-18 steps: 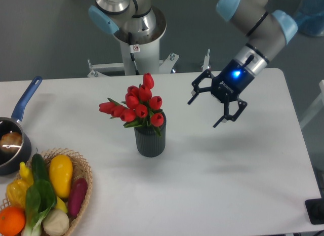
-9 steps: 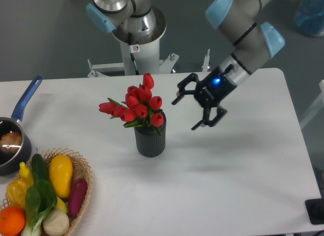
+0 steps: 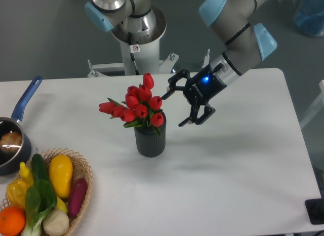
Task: Pick up the flowers from the vase
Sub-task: 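Move the open gripper toward the red tulip stems above the black vase, then advance the open gripper around the tulip stems just above the vase rim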
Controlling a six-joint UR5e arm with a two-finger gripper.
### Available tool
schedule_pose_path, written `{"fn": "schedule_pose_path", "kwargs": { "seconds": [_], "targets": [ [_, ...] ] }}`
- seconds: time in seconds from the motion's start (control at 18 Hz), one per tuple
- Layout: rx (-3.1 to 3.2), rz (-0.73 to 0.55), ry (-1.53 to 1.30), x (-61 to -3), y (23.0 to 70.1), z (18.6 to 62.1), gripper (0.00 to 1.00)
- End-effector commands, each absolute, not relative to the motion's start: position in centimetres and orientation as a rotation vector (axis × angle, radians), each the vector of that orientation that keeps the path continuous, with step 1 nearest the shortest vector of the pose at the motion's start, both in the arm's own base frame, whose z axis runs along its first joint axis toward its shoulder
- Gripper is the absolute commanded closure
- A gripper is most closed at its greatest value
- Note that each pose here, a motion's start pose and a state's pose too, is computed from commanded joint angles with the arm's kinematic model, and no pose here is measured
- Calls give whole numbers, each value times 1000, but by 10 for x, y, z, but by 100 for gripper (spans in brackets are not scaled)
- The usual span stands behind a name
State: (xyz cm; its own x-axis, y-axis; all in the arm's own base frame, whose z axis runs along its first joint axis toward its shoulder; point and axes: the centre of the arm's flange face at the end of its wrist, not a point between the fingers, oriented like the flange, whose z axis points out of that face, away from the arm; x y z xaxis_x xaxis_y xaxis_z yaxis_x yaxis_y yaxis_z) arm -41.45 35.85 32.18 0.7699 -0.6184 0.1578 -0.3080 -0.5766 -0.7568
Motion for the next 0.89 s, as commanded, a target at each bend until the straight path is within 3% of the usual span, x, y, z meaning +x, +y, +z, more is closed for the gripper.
{"fn": "schedule_pose_path", "kwargs": {
  "seconds": [0.89],
  "targets": [
    [-2119,-554,644,-389,373,315,0]
  ]
}}
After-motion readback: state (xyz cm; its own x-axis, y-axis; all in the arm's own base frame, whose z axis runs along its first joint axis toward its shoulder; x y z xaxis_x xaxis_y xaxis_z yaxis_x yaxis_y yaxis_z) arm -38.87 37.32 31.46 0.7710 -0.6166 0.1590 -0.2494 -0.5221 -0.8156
